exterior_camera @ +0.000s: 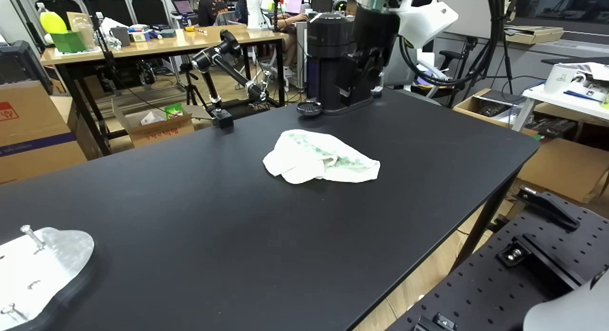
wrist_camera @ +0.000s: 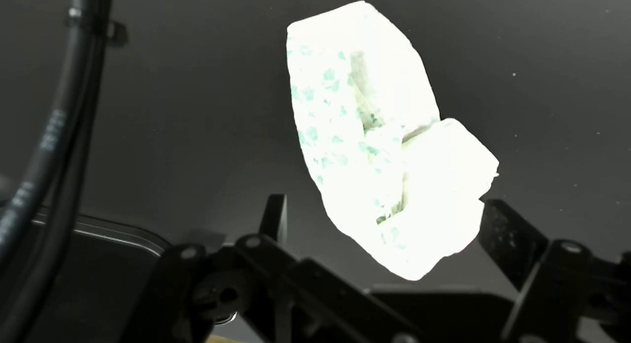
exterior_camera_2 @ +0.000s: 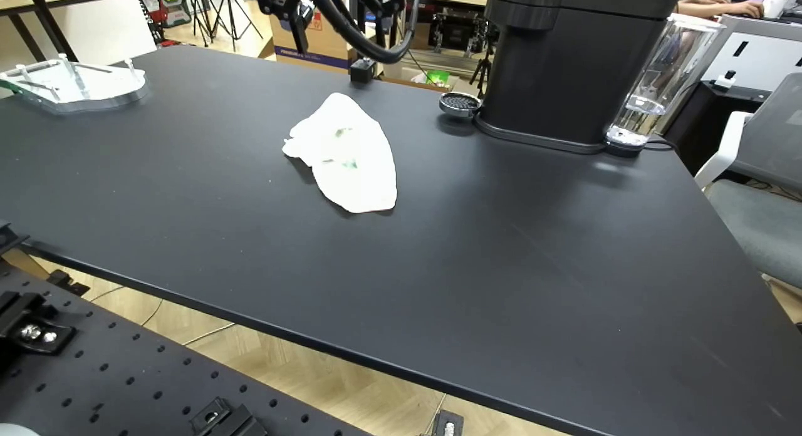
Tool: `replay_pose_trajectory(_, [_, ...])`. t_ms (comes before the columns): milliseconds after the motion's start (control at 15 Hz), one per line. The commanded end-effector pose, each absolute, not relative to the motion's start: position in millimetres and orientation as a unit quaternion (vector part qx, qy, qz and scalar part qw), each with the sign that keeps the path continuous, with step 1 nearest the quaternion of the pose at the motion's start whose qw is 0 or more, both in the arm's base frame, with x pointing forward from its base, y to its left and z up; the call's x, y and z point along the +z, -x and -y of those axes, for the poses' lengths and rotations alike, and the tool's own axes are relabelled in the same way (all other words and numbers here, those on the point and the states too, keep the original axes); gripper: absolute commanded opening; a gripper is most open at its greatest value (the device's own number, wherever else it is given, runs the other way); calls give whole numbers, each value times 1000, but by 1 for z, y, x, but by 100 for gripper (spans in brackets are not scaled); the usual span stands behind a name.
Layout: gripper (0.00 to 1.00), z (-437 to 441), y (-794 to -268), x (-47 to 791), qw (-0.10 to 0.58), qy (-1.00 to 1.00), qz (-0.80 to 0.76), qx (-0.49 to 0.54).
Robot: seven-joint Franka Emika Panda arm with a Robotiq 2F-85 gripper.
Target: Hang the cloth on the black stand
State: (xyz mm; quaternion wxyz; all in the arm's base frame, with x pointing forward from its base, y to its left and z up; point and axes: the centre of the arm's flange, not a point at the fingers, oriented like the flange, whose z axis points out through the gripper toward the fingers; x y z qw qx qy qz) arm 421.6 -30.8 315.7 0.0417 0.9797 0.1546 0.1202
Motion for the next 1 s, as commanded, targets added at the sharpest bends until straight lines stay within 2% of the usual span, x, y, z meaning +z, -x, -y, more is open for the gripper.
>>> replay_pose_trajectory(0, [100, 52, -451, 277, 51, -985, -128, 100])
replay_pose_trajectory(400, [100, 83, -491, 207, 59, -987, -118, 94])
replay_pose_trajectory(933, [100, 63, -534, 158, 47, -984, -150, 82])
